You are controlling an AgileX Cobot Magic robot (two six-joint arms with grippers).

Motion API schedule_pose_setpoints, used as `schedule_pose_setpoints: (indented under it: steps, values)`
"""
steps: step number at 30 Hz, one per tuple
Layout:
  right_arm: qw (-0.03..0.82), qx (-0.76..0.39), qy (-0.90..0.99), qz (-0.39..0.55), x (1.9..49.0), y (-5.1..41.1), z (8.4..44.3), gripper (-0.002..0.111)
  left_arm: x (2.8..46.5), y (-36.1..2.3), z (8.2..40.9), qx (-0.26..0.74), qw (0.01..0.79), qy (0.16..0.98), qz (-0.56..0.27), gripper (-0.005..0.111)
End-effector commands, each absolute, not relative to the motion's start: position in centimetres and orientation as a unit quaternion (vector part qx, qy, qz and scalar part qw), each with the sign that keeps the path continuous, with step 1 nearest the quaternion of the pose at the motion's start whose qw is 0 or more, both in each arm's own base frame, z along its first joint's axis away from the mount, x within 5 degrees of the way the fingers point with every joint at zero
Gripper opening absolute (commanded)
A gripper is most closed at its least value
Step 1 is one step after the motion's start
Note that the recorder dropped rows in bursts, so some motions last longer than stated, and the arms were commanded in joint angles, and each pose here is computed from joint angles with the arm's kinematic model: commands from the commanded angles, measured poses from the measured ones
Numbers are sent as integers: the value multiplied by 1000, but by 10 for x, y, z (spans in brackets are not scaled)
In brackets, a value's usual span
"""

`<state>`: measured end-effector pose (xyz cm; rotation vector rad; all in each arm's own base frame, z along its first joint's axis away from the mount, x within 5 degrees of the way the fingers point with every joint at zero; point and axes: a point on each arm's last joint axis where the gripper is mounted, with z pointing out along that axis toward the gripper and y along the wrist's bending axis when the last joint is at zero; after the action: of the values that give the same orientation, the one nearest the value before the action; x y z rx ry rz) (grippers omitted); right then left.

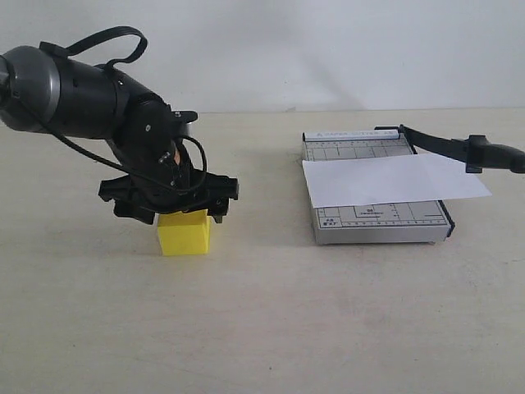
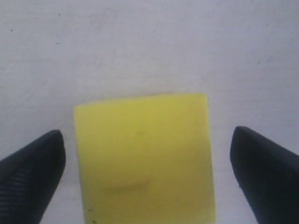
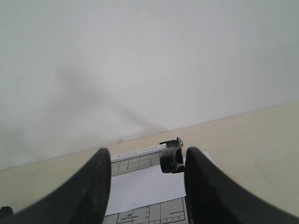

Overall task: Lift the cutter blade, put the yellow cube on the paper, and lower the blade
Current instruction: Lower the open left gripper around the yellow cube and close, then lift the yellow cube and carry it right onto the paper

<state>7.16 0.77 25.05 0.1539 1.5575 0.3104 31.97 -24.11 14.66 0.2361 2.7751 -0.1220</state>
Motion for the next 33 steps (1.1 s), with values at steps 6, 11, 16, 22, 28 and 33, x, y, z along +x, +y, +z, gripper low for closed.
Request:
schedule_pose_setpoints:
  steps: [6,11,16,22,28,33]
  values:
    - [702,65,697,134,71,7,250,47,326,-244,143,85,179,979,-42,83]
    - [702,65,697,134,71,7,250,47,326,-241,139,90,169,981,-25,62]
    - [702,65,697,134,71,7,250,47,323,-238,137,90,150,985,-6,45]
    - [703,67,695,133,71,7,251,47,328,-242,157,128,148,981,10,5]
    - [703,67,695,133,71,7,251,47,344,-263,213,163,218,961,-55,4]
    - [703,67,695,133,71,7,251,47,349,-294,250,220,269,931,-113,4]
